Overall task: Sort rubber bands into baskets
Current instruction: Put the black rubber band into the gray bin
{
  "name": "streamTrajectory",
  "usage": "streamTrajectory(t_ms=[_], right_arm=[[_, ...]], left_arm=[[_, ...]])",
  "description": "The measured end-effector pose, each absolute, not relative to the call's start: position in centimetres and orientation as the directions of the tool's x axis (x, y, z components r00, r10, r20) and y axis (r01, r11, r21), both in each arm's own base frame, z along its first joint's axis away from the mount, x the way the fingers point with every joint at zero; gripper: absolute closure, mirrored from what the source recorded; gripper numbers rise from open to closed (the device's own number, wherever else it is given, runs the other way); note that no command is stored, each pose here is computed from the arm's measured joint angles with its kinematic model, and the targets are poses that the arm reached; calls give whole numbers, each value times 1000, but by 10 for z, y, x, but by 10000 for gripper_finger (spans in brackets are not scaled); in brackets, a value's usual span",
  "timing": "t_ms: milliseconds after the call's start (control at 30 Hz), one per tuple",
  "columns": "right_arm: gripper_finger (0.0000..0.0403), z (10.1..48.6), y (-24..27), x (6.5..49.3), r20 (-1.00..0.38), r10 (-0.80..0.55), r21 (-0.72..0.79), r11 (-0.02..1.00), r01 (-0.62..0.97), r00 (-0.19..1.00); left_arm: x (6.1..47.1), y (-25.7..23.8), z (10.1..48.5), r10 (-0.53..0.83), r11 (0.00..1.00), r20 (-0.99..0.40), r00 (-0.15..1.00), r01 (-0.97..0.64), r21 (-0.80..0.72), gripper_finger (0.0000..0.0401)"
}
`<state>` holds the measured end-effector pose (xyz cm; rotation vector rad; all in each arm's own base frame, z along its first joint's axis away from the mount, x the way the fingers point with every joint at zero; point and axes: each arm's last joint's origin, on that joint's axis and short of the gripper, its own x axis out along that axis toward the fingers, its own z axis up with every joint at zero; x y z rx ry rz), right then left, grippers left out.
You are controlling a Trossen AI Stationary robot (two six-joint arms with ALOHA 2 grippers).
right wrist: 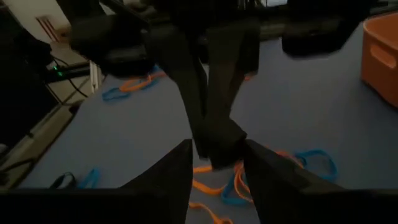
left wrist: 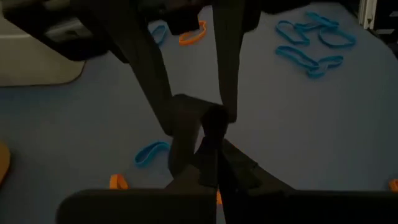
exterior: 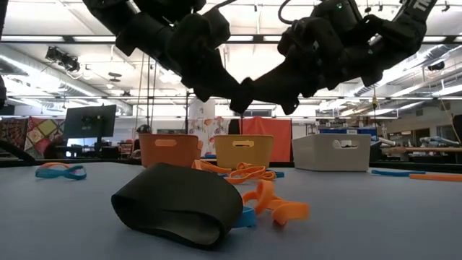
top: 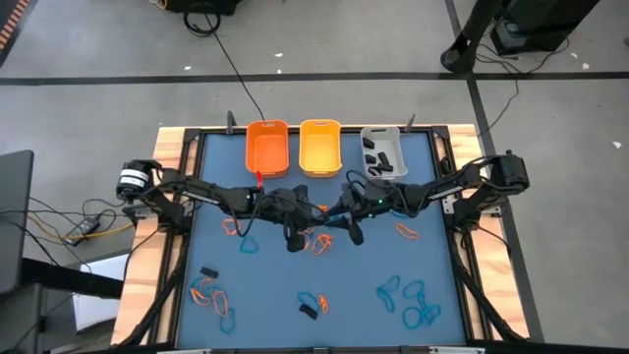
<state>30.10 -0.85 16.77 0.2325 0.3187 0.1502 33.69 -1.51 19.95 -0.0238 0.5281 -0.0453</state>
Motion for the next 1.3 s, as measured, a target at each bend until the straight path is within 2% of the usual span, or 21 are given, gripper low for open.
streamTrajectory(t_ms=[133,333,433,567,667,833,967,1300], right_arm=[[294,169,-8,301,-284,185,247,962,-115,941],[389,169,-8,301,-287,193,239,963,-125,938],[391,169,-8,301,-285,192,242,962,-123,939],[396,169,-10,301,-290,116,223,974,-51,950],[398,168,-14,301,-300,50,206,979,13,953],[400,164,-23,299,-346,17,234,970,68,938],[400,161,-33,296,-386,-75,210,963,167,919],[400,178,-60,278,-415,-270,127,928,349,869]], left_arm=[[337,-15,200,-50,999,-496,867,38,-34,398],[337,-15,200,-50,999,-495,868,37,-34,398],[337,-15,200,-39,999,-497,867,24,-37,396],[336,-13,199,-32,991,-510,859,-40,-128,383],[333,-12,196,-29,988,-552,833,-61,-143,360],[331,-8,193,-6,978,-587,809,-117,-172,321],[329,-6,192,17,966,-603,797,-169,-197,301],[326,-6,188,20,953,-642,767,-208,-219,288]])
